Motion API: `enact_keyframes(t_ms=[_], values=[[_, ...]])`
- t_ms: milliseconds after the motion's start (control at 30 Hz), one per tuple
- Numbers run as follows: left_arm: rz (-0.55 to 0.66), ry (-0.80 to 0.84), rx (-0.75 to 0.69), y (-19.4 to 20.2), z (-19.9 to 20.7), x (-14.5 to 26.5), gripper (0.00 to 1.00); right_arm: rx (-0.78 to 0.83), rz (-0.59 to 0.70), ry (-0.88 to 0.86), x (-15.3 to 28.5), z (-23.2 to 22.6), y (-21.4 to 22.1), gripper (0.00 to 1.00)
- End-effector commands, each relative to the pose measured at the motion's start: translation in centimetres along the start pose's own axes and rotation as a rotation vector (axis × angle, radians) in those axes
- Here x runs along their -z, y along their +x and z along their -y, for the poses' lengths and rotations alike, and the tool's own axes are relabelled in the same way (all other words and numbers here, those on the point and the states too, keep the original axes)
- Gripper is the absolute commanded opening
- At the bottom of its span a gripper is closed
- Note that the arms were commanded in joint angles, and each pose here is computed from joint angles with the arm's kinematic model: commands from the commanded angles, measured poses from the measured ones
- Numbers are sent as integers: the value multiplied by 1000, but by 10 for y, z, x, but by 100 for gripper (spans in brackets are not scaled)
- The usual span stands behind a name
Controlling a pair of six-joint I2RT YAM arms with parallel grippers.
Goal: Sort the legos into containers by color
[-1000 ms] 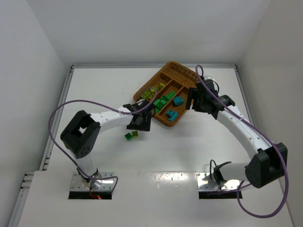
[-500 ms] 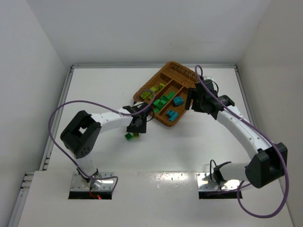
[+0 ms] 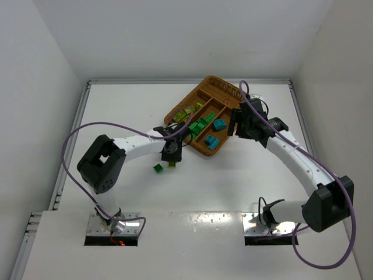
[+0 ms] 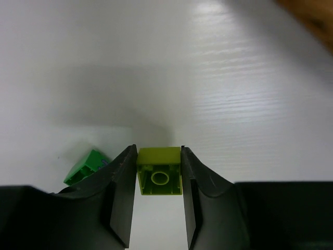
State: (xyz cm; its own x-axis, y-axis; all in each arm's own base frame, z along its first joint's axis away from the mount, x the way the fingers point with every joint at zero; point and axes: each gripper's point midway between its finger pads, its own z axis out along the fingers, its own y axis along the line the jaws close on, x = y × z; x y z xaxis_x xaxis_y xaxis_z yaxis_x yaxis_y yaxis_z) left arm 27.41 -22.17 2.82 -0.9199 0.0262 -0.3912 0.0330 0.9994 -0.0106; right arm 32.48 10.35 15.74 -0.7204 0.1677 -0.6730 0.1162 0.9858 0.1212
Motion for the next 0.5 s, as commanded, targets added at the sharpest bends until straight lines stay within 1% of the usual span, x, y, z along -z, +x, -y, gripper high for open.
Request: enact_keyframes(t_ms=[0, 33, 67, 100, 133, 200, 233, 300, 333, 367, 433, 467], values=[[65, 62, 26, -36, 9, 22, 30, -10, 35, -6, 7, -4, -13, 77], [95, 77, 48, -52, 11, 28, 30, -10, 39, 2, 7, -3, -13, 77], [115, 75, 71, -67, 4, 30, 30, -13, 47, -2, 8, -4, -17, 77], [127, 74, 71, -77, 3, 29, 30, -13, 47, -2, 8, -4, -17, 77], [174, 96, 87, -102, 8, 39, 30, -13, 51, 6, 8, -3, -17, 77], [206, 100, 104, -127, 8, 40, 30, -13, 55, 15, 8, -1, -18, 77], [231, 115, 121, -151, 11, 39, 30, -13, 55, 15, 8, -1, -18, 77], [239, 112, 142, -172, 7, 32, 30, -11, 52, 28, 8, 1, -17, 77], [277, 129, 158, -193, 11, 39, 30, -11, 52, 28, 8, 1, -17, 77], [252, 119, 152, -196, 12, 19, 30, -11, 52, 28, 8, 1, -17, 77], [254, 132, 167, -214, 11, 7, 30, -5, 40, 48, 5, 5, -14, 77], [294, 170, 173, -233, 22, 11, 30, -3, 37, 61, 4, 6, -15, 77]])
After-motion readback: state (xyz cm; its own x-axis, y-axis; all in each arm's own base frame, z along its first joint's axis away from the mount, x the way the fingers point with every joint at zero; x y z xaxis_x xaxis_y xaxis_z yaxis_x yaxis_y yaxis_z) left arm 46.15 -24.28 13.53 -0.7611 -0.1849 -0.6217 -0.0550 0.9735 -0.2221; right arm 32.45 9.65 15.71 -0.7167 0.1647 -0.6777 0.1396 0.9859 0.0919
